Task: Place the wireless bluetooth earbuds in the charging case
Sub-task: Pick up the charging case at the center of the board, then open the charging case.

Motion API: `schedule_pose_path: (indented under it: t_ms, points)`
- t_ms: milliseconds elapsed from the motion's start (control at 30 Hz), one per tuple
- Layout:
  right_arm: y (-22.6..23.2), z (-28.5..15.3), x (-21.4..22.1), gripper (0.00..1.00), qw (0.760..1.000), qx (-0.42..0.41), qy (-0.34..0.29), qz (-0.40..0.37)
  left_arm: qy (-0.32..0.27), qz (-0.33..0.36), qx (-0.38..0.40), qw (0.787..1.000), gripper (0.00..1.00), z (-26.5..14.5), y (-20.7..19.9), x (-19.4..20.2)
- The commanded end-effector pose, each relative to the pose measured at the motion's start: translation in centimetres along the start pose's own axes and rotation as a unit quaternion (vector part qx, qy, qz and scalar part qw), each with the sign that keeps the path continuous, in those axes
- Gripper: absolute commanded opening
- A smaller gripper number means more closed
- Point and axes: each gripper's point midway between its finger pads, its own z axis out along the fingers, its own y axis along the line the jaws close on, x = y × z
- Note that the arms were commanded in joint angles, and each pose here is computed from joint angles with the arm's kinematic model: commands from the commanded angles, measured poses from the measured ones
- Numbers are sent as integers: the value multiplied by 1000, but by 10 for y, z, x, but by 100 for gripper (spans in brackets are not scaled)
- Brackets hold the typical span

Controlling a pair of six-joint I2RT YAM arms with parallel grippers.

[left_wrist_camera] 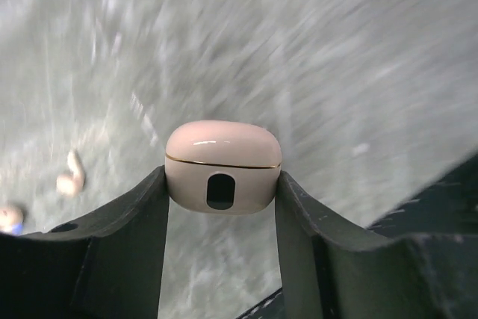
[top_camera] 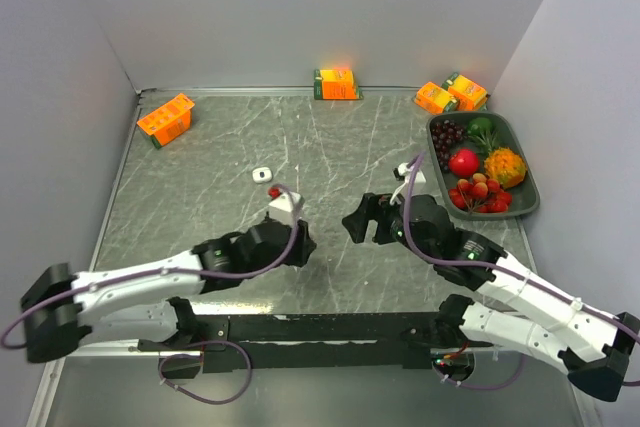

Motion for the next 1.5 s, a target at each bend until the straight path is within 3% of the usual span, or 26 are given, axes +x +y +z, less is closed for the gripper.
schedule_pose_path:
  t_ms: [0, 200, 333, 400, 533, 1167, 1467]
  points:
    - [41, -13, -36, 98, 994, -96, -47, 5, -168, 7, 122, 978, 1, -34, -30, -58]
    - [69, -20, -51, 98, 989, -138, -31, -37, -312, 81, 208, 923, 1, -70, -34, -67]
    - [93, -24, -61, 97, 983, -170, -7, -66, -355, 150, 204, 900, 1, -77, -34, -73]
    - [92, -12, -47, 96, 984, -151, 43, -88, -377, 154, 195, 892, 1, -82, -32, -80]
    - [104, -6, -36, 95, 977, -158, 83, -116, -405, 182, 183, 877, 1, -88, -31, -90]
    - [122, 21, -1, 96, 961, -175, 164, -134, -402, 206, 190, 872, 1, -93, -36, -90]
    - [121, 26, -2, 95, 964, -161, 166, -129, -402, 202, 196, 871, 1, -97, -37, -88]
